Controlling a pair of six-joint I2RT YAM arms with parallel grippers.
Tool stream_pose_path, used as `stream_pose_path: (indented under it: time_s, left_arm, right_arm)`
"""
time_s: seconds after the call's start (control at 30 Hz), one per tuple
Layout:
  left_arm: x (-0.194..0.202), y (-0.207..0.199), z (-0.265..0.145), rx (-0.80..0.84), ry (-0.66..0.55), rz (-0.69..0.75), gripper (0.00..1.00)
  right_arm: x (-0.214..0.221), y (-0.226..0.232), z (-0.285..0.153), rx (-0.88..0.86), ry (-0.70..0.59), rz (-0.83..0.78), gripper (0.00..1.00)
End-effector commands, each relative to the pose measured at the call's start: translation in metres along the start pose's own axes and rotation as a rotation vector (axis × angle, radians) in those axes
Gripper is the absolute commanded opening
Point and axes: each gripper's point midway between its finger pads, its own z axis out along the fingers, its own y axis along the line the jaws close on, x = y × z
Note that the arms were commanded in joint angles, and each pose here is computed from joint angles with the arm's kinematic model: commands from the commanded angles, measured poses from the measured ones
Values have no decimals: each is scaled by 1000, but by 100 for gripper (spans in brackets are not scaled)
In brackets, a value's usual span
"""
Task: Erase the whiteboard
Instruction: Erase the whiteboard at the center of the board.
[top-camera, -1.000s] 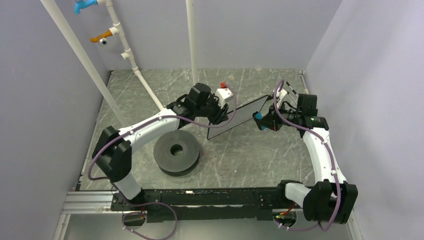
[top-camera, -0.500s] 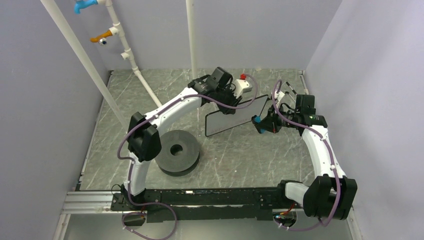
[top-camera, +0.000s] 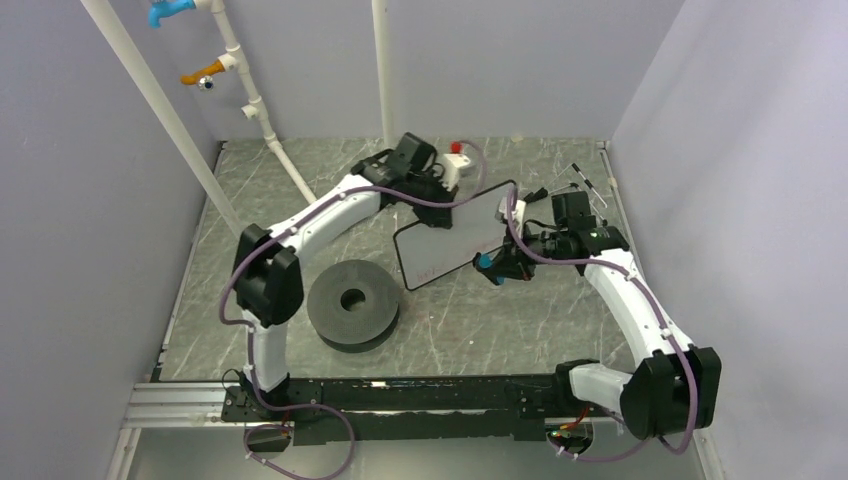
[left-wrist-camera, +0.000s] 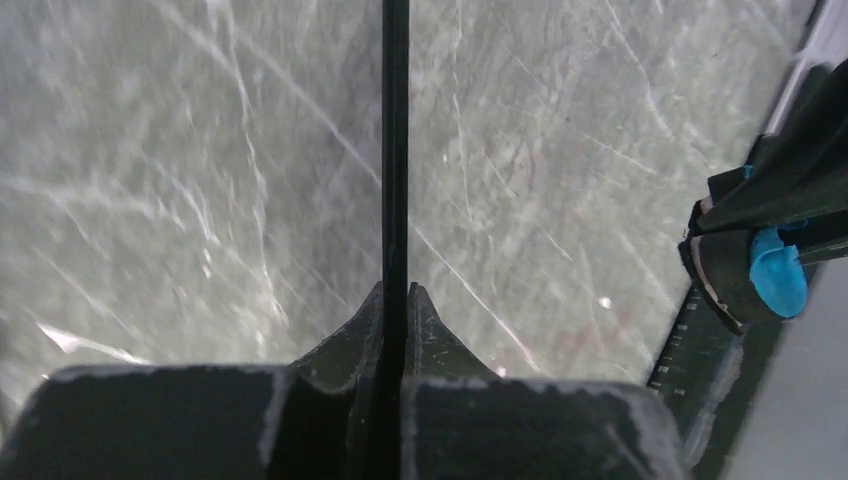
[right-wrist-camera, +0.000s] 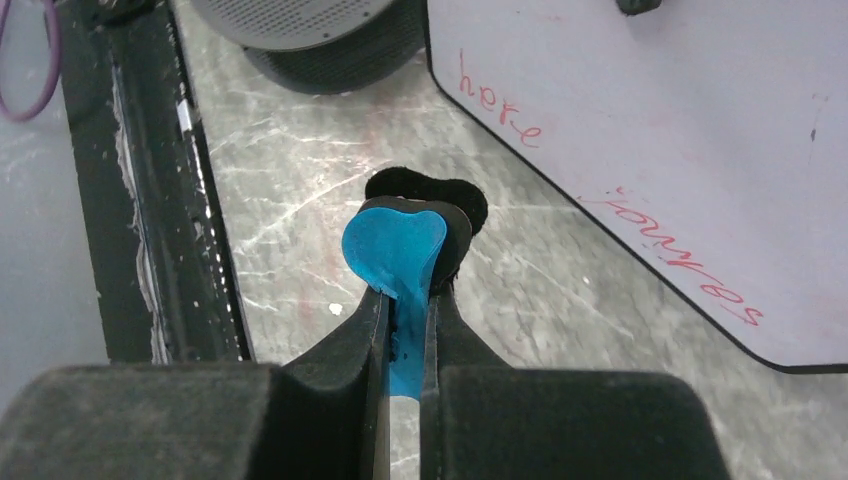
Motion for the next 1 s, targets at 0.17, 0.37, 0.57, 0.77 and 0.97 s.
stream_pose_path:
  time_s: [0.17,0.37,0.57,0.77,0.97]
  left_arm:
    - [-26,-11,-75,214,-255,-284,0]
    - [-17,-10,-67,302,-282,-379,0]
    - [-5,3,-45,323,-299,-517,0]
    - [8,9,-25,357,-298,-593,0]
    - [26,20,-5,329,-250,-609,0]
  right_arm:
    - [-14,19,35,-73,-51,-503,0]
    - [-17,-25,82,175,17,-521,0]
    - [1,-40,107,246,61,-527,0]
    - [45,3,122,52,171,-680,0]
    - [79,18,126,-17,263,-789,0]
